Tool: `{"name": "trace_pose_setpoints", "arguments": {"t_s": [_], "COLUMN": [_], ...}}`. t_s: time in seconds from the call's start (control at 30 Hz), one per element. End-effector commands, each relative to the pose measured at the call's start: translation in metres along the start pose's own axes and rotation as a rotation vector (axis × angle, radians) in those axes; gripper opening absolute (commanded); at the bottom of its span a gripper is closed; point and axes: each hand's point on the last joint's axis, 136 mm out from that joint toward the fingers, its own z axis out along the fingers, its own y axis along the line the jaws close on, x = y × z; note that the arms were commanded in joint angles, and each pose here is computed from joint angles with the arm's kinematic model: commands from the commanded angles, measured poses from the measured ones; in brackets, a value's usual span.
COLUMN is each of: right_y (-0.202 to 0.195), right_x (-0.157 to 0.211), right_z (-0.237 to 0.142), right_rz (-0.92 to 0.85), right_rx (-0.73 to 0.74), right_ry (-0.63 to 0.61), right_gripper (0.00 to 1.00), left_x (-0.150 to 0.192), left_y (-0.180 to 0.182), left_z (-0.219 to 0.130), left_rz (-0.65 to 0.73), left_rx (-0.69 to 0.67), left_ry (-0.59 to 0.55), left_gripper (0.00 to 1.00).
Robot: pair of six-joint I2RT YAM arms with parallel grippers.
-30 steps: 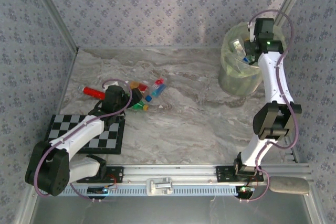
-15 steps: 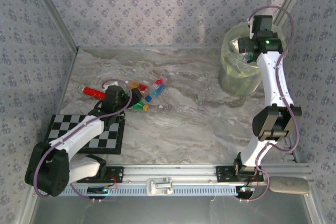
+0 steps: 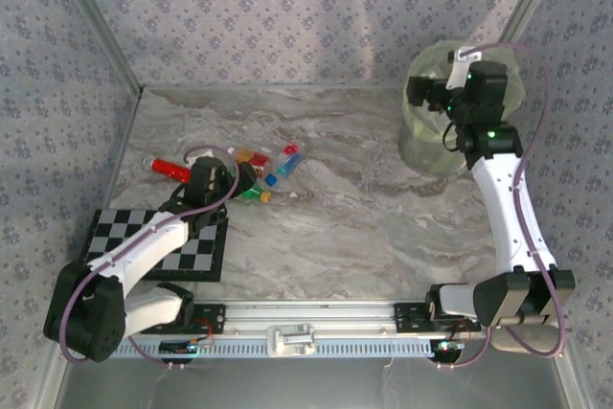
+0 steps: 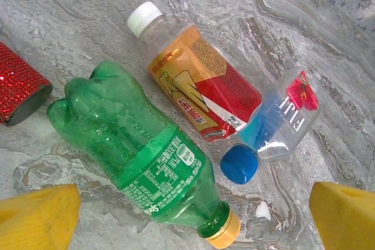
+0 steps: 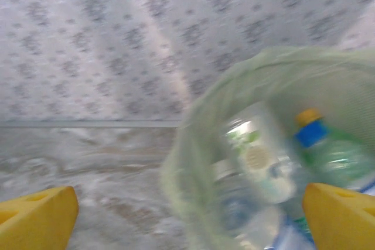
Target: Put the plastic bottles in the bin
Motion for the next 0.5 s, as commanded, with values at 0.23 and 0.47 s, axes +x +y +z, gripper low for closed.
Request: {"name": "trace_pose_setpoints", "arguments": {"t_s": [0.23, 0.47], "right_y": [0.111, 0.143], "right_x": [0.069, 0.118], "right_z": [0.002, 0.011], "right_rz": [0.073, 0.046], "right_rx": [-0.350, -0.391], "right_ry": [0.042, 0.141], "right_gripper": [1.00, 1.00], "left_x": [0.007, 0.021], "left_y": [0.005, 0.012], "left_z": [0.000, 0.010], "left_rz": [-0.065, -0.119], "left_rx": [-0.034, -0.134], "left_ry": [0.008, 0.024], "left_gripper": [0.99, 0.99]}}
